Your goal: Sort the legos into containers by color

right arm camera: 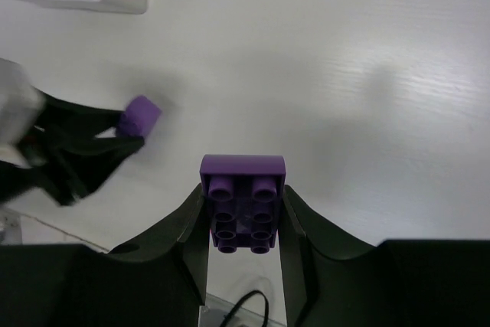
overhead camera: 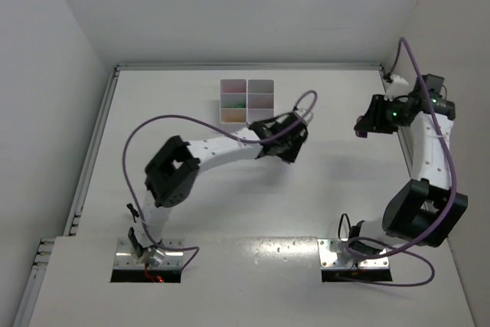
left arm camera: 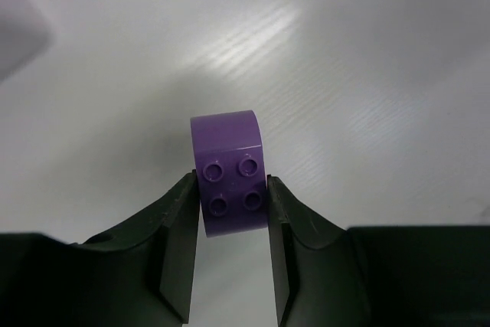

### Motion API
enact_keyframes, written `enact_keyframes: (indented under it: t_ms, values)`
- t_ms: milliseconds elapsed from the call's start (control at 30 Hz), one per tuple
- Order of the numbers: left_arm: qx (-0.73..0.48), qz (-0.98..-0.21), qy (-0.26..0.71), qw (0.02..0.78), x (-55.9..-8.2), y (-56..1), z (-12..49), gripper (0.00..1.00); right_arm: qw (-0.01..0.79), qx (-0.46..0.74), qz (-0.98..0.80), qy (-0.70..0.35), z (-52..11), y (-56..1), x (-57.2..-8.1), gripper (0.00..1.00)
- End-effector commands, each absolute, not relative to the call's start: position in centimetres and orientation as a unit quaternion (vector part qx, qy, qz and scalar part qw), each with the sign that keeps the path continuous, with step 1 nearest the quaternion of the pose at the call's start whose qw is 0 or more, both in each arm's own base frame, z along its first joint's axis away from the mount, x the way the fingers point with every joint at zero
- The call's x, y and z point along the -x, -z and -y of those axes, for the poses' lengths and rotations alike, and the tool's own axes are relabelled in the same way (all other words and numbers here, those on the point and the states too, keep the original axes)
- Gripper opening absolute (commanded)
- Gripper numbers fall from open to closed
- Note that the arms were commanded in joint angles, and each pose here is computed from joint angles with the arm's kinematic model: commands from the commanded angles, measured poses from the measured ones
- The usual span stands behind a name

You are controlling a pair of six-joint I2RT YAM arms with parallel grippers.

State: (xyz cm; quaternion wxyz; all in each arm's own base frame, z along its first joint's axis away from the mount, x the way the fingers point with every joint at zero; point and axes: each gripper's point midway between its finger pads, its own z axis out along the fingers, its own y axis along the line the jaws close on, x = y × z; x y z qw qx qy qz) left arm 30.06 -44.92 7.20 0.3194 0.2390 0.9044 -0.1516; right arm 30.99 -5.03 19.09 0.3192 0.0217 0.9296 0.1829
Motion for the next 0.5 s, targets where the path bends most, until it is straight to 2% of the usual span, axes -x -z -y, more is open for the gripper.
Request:
enact_keyframes:
  t_ms: [0,133,233,367,467]
  values:
    - [-0.25,-0.843,0.262,0.397,-32.6,-20.3,42.1,0.0,0.371,0.06,-0.896,-0.235,-0.2,-20.9,-34.6,0.0]
    - [-0.234,-0.824,0.301,0.419,-35.3,-24.8,37.2,0.0,0.406,0.129,-0.869,-0.25,-6.0,-22.7,-38.3,0.0]
    - [-0.179,-0.836,0.292,0.427,-38.8,-25.8,31.5,0.0,0.427,0.179,-0.846,-0.265,-10.8,-23.7,-40.8,0.0]
    - [-0.083,-0.849,0.264,0.449,-44.2,-27.1,22.2,0.0,0.429,0.223,-0.83,-0.277,-16.9,-22.7,-42.9,0.0]
    - [-0.049,-0.846,0.256,0.465,-45.5,-27.8,18.6,0.0,0.45,0.247,-0.818,-0.26,-20.7,-21.6,-44.4,0.0]
